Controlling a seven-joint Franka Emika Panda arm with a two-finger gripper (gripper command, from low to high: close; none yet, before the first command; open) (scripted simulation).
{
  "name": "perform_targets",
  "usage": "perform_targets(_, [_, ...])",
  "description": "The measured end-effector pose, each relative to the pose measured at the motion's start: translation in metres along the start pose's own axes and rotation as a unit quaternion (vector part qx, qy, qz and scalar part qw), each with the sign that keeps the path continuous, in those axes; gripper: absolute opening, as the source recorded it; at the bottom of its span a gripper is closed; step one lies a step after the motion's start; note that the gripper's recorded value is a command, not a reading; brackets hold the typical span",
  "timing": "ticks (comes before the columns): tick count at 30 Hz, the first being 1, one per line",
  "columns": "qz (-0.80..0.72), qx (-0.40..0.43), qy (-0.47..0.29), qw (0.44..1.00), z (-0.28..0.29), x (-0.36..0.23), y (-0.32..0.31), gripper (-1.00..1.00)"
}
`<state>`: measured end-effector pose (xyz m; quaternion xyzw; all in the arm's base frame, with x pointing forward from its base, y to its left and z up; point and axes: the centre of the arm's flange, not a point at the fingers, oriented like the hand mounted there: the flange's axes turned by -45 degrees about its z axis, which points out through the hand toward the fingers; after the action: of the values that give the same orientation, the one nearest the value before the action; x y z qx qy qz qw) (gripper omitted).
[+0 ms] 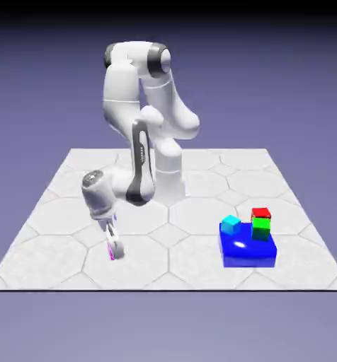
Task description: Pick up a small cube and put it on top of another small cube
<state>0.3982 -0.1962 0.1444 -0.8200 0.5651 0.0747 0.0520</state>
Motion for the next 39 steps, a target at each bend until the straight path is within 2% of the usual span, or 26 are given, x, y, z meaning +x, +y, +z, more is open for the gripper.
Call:
perform_targets(3, [0.0, 0.0, 0.0, 1.0, -0.039, -0.003, 0.001, -1.0])
perform_targets(7, [-0.163, -0.02, 0.002, 0.986, -0.05, -0.047, -0.053, -1.0])
perform_targets(13, [-0.421, -0.056, 0.004, 0.905, -0.059, -0.139, -0.127, -1.0])
perform_targets(17, [-0.575, -0.081, 0.003, 0.814, -0.064, -0.211, -0.163, -1.0])
perform_targets(21, [-0.71, -0.107, 0.002, 0.696, -0.069, -0.29, -0.186, -1.0])
perform_targets(26, [-0.845, -0.138, 0.0, 0.517, -0.074, -0.394, -0.196, -1.0])
perform_targets(32, [-0.945, -0.173, -0.001, 0.276, -0.082, -0.518, -0.179, -1.0])
perform_targets(34, [-0.945, -0.173, -0.001, 0.279, -0.083, -0.513, -0.181, -1.0])
perform_targets(37, [-0.944, -0.174, -0.001, 0.279, -0.032, -0.497, -0.178, -1.0])
perform_targets(38, [-0.945, -0.174, -0.001, 0.279, -0.017, -0.493, -0.176, 1.0])
perform_targets(39, [-0.944, -0.174, 0.0, 0.279, -0.017, -0.493, -0.176, 1.0])
